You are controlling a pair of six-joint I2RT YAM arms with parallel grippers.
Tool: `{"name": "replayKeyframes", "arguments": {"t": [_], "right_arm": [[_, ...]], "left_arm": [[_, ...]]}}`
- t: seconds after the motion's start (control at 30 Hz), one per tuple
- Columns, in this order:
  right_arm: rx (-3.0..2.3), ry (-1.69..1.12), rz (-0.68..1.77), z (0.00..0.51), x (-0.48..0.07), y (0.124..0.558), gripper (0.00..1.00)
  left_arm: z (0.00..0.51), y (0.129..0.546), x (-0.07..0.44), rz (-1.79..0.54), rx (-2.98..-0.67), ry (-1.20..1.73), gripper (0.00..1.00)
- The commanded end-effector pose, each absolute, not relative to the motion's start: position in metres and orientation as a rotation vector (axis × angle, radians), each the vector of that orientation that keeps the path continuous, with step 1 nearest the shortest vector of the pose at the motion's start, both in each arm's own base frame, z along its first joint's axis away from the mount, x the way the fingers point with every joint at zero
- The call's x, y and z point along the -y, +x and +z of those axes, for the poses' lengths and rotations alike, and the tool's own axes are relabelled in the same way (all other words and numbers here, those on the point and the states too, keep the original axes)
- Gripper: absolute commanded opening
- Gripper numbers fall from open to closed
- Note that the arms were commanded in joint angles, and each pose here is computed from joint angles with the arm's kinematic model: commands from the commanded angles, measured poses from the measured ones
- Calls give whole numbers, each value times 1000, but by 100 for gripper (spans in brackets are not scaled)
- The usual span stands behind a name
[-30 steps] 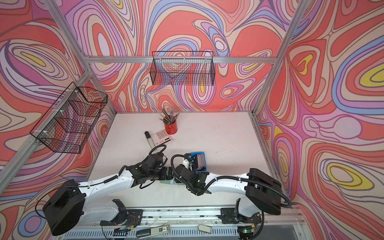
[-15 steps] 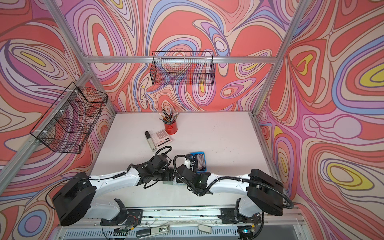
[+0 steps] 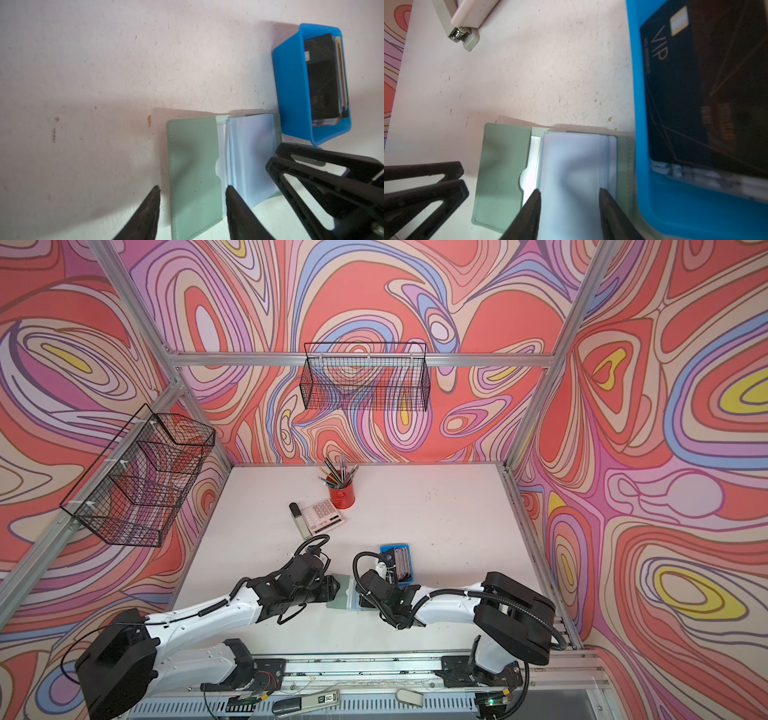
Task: Put the credit cards into the card holder
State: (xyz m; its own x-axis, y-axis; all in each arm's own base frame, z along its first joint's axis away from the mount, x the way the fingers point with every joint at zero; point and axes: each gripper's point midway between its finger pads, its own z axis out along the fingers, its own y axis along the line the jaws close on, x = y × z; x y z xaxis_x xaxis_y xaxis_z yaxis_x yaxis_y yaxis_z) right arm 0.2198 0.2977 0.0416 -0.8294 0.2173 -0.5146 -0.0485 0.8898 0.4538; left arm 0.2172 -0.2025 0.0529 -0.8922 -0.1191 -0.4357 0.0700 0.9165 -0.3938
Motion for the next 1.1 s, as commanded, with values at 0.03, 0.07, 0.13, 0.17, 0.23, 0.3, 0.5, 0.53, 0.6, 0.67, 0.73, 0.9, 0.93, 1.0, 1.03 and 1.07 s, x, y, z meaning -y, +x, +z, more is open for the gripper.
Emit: {"name": "replayKeyframes", "arguments": {"t": [0.03,0.07,0.13,0.17,0.23,0.3,0.5,0.53,0.6,0.67,0.73,0.9,0.93,1.0,1.03,1.07], "right_arm": [[-2486,146,596,35,-296,222,48],[-2488,148,588,34,-295,223,48],[-2494,147,583,32,-295,222,48],[-2494,147,585,32,-295,222,48],[-2493,143,594,33,-297,223,47],[-2491,132,606,35,-300,223,46],[-2492,112,627,37,-306,223,46],[-2492,110,629,38,-307,223,46],[-2498,106,628,36,-309,224,45],[-2502,104,633,36,-311,224,44],[-2505,100,643,36,-314,224,44],[-2504,100,668,38,-317,223,44],[-2501,98,673,40,-319,224,43],[-2496,98,683,43,-320,224,43],[-2495,99,686,43,-320,224,44],[-2492,99,694,45,-320,224,43]], "left_arm": [[34,213,196,-539,-2664,-72,49],[33,213,197,-543,-2668,-72,48],[30,213,199,-551,-2676,-70,47],[30,213,200,-553,-2677,-69,47],[29,213,200,-551,-2680,-69,46],[29,214,200,-552,-2679,-73,45],[26,213,198,-550,-2683,-81,45],[26,213,198,-550,-2683,-83,45],[26,213,198,-554,-2683,-86,45],[26,213,199,-558,-2684,-86,45],[26,213,199,-560,-2683,-85,44],[25,212,199,-563,-2686,-87,44],[24,212,198,-562,-2687,-88,44],[24,211,198,-563,-2688,-89,43],[24,212,198,-564,-2685,-89,43],[24,212,198,-565,-2686,-90,43]]}}
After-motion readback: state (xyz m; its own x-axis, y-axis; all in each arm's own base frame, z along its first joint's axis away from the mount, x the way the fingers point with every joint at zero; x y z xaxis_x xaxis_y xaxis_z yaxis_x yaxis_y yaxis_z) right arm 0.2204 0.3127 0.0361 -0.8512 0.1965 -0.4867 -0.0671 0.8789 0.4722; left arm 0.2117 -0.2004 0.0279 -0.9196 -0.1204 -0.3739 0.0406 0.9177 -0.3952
